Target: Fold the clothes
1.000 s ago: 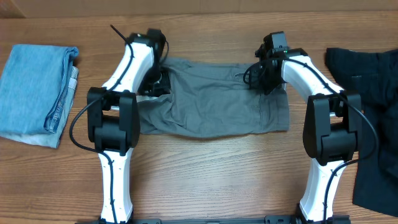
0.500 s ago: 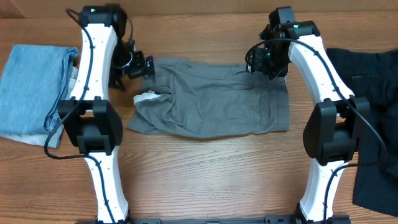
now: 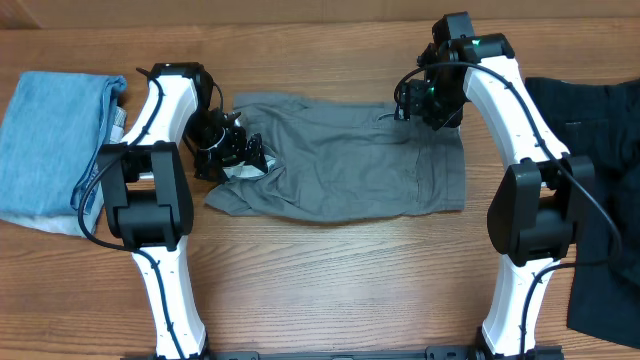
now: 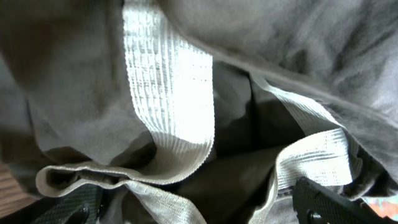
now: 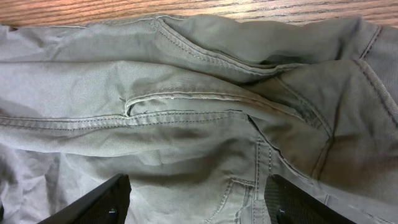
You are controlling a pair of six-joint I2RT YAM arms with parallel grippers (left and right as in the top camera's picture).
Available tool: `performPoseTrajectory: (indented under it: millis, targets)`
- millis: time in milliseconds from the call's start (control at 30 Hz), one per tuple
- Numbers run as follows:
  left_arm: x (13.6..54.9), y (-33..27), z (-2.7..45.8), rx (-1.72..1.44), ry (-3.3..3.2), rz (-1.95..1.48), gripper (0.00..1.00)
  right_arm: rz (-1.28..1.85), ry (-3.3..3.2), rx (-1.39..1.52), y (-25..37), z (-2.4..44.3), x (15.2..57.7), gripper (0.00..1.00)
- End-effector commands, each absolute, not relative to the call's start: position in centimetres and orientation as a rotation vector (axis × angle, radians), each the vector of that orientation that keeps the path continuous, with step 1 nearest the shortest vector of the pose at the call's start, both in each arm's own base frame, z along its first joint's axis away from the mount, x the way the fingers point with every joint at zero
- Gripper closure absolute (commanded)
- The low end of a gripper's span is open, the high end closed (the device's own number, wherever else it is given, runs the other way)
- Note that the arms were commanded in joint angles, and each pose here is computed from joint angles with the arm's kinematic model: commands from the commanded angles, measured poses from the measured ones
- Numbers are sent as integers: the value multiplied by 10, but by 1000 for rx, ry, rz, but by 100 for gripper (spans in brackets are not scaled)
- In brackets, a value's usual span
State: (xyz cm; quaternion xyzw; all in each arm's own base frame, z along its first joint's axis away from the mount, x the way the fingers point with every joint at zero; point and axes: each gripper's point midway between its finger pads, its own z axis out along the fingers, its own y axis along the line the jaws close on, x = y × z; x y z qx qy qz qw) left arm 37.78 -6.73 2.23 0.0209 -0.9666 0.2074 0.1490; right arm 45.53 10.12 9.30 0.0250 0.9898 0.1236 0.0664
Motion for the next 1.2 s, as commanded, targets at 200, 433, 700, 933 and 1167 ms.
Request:
performPoseTrajectory:
  millis: [200, 433, 700, 933, 1167]
  targets:
    - [401, -73, 60, 21, -2848, 635, 0, 375, 2976, 76, 101, 96, 455, 27]
    - [411, -50, 68, 3, -2922, 439, 0, 374, 2983, 77, 101, 96, 454, 26]
    - [390, -39, 17, 10, -2873, 312, 0, 375, 2978, 76, 101, 96, 455, 26]
    - [387, -64, -6, -6, -2862, 526, 0, 376, 2979, 70, 101, 96, 454, 26]
    - [388, -82, -2, -21, -2841, 679, 37, 372, 2993, 68, 100, 96, 451, 30]
